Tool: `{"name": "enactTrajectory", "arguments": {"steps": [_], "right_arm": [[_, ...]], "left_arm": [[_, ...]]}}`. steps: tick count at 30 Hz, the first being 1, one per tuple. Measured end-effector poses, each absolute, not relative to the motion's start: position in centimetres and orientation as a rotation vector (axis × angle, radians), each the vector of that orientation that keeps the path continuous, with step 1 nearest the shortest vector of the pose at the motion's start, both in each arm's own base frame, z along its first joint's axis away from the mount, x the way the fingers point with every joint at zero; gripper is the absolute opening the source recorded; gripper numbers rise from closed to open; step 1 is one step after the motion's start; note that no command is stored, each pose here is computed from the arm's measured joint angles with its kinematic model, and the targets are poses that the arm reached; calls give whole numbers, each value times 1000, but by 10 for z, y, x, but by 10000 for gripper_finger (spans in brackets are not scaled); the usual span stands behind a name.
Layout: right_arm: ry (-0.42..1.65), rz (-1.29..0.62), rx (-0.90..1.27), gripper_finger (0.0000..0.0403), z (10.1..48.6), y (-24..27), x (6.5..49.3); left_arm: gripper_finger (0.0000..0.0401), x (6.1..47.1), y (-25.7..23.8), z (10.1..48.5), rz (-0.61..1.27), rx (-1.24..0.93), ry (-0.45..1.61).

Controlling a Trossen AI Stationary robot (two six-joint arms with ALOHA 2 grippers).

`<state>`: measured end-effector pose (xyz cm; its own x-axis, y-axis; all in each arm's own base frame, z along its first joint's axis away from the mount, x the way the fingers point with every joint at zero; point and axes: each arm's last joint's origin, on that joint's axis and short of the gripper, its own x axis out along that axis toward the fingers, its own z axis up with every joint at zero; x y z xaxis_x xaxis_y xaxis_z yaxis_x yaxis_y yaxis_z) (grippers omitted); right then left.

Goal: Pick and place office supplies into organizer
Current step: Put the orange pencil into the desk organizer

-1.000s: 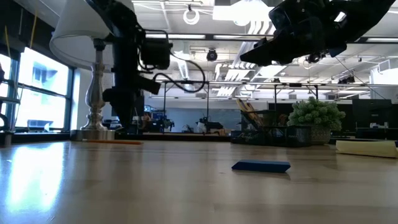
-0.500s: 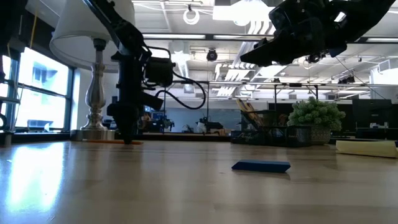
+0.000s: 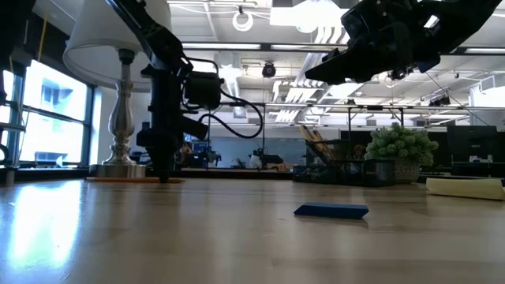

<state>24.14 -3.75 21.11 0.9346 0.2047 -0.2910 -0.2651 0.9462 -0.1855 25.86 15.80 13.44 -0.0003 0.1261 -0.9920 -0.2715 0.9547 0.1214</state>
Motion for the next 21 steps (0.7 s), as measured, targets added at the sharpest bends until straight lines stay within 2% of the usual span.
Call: {"name": "enactTrajectory", "arguments": {"steps": [5, 10, 15, 21], "right_arm": [[273, 242, -224, 129, 211, -38, 241], [302, 243, -193, 129, 208, -37, 240], [408, 261, -105, 129, 199, -32, 237], [504, 370, -54, 129, 179, -4, 229]], "left_arm": [[33, 262, 153, 134, 315, -122, 1537], [7, 277, 150, 146, 317, -226, 1462], [10, 295, 149, 166, 246, -317, 1329], [6, 319, 142, 189, 206, -432, 1186]]}}
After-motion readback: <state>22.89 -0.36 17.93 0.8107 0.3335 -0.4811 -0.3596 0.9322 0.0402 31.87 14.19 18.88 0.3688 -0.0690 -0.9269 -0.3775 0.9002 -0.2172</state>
